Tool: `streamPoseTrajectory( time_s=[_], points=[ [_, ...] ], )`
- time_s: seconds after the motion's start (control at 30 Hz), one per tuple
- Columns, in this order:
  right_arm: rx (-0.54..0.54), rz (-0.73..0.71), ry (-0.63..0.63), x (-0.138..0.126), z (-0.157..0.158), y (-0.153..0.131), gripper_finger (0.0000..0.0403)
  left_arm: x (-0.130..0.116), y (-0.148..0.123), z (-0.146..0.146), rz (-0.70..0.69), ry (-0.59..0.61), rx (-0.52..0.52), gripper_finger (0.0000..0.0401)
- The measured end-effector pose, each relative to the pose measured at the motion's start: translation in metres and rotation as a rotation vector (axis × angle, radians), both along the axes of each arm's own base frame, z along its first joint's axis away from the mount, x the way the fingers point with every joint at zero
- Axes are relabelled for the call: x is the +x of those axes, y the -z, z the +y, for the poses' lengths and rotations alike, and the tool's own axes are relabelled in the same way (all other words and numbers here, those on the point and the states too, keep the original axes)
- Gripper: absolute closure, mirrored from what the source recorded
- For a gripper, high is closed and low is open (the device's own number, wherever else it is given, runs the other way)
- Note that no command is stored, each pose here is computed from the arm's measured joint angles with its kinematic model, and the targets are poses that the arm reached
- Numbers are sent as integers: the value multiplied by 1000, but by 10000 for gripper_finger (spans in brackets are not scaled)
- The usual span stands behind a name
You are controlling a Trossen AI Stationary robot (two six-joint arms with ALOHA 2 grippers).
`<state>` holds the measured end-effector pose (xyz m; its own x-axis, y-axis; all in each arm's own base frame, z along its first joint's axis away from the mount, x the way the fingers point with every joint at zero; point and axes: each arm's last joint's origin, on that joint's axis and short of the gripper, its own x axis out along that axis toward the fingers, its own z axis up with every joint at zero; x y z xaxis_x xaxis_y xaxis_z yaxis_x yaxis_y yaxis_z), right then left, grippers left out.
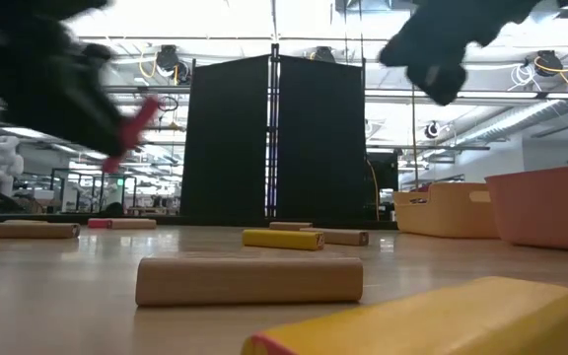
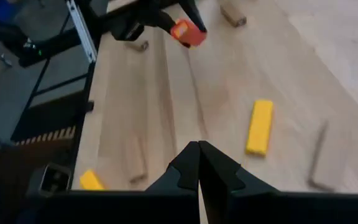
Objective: Sort blocks
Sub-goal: Put the red block into the orange bin
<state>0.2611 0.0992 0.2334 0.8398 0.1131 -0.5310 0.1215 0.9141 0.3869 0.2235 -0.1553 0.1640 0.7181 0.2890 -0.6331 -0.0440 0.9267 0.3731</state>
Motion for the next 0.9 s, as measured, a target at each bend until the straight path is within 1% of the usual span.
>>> streamPoseTrajectory(
  time_s=[0.07, 0.13, 0.2, 0.3, 0.37, 0.5, 0.6, 0.67, 0.73, 0.9],
  points=[
    [-10, 26, 10, -9, -1, -4, 403, 20, 0, 11, -37, 134, -53, 310],
    [-59, 57, 41, -18, -4, -7, 403, 39, -7, 27, -118, 240, -89, 310],
    [-139, 68, 79, -24, -9, -9, 403, 58, -17, 47, -218, 303, -119, 310],
    [-266, 77, 169, -31, -20, -13, 403, 78, -30, 83, -359, 385, -174, 310],
    [-309, 83, 210, -33, -28, -15, 403, 87, -35, 108, -441, 415, -221, 310],
    [-327, 63, 247, -39, -41, -25, 403, 99, -28, 150, -518, 432, -257, 310],
    [-323, 28, 267, -44, -48, -34, 403, 112, -20, 172, -551, 466, -279, 310],
    [-310, 0, 280, -49, -52, -40, 403, 125, -15, 180, -574, 503, -323, 310],
    [-292, -29, 294, -54, -55, -47, 403, 145, -10, 186, -594, 536, -369, 310],
    [-261, -71, 307, -68, -59, -58, 403, 191, 15, 188, -518, 653, -468, 310]
  ],
)
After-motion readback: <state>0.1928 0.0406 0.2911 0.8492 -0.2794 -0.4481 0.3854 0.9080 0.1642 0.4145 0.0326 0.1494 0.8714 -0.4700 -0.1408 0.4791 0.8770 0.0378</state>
